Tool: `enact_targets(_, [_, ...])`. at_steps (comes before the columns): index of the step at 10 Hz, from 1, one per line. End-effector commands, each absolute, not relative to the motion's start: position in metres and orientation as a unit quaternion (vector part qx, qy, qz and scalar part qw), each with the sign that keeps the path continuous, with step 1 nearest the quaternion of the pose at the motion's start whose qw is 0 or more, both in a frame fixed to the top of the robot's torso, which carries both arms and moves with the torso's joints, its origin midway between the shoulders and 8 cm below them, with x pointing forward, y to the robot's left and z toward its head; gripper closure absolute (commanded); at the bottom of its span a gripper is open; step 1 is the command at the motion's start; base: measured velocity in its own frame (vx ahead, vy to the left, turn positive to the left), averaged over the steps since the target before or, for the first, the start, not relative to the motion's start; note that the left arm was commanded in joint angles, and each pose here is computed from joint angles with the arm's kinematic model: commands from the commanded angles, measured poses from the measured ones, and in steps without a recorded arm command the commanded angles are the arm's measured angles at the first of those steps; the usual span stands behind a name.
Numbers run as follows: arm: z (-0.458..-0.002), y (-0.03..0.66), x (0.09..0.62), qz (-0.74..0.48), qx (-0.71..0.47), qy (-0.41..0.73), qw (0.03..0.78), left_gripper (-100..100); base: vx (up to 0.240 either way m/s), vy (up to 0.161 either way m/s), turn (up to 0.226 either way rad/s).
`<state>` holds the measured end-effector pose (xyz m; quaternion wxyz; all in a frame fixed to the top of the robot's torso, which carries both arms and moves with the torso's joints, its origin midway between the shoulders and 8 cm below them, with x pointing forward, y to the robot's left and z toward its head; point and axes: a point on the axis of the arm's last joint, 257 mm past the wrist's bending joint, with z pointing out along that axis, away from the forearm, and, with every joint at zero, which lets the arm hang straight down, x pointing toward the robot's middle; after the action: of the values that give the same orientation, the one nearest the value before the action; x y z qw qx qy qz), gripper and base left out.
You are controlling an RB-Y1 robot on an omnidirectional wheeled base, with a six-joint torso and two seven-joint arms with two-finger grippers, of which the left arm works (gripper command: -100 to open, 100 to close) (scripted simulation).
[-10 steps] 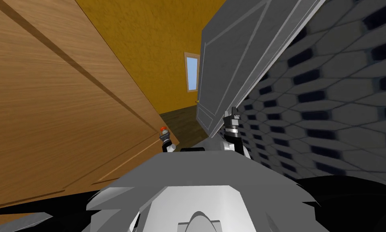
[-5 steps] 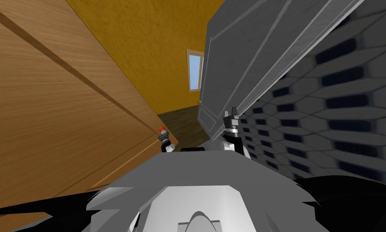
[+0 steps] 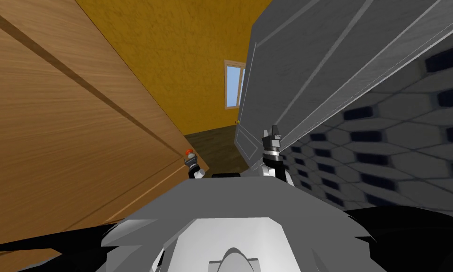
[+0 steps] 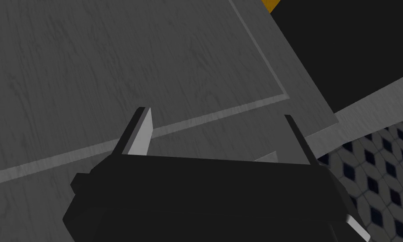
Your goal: Push the door open
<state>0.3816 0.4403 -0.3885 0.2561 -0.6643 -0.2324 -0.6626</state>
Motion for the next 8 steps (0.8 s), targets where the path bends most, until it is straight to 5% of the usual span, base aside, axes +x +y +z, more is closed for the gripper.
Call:
enact_targets(1, [-0.385,0.457,0.372,-0.662,-0.655,-0.245,0.271,100,0.219,0.010,0.094])
enact_targets(8, [-0.393,0.454,0.364,-0.653,-0.656,-0.268,0.269,100,0.178,0.001,0.086])
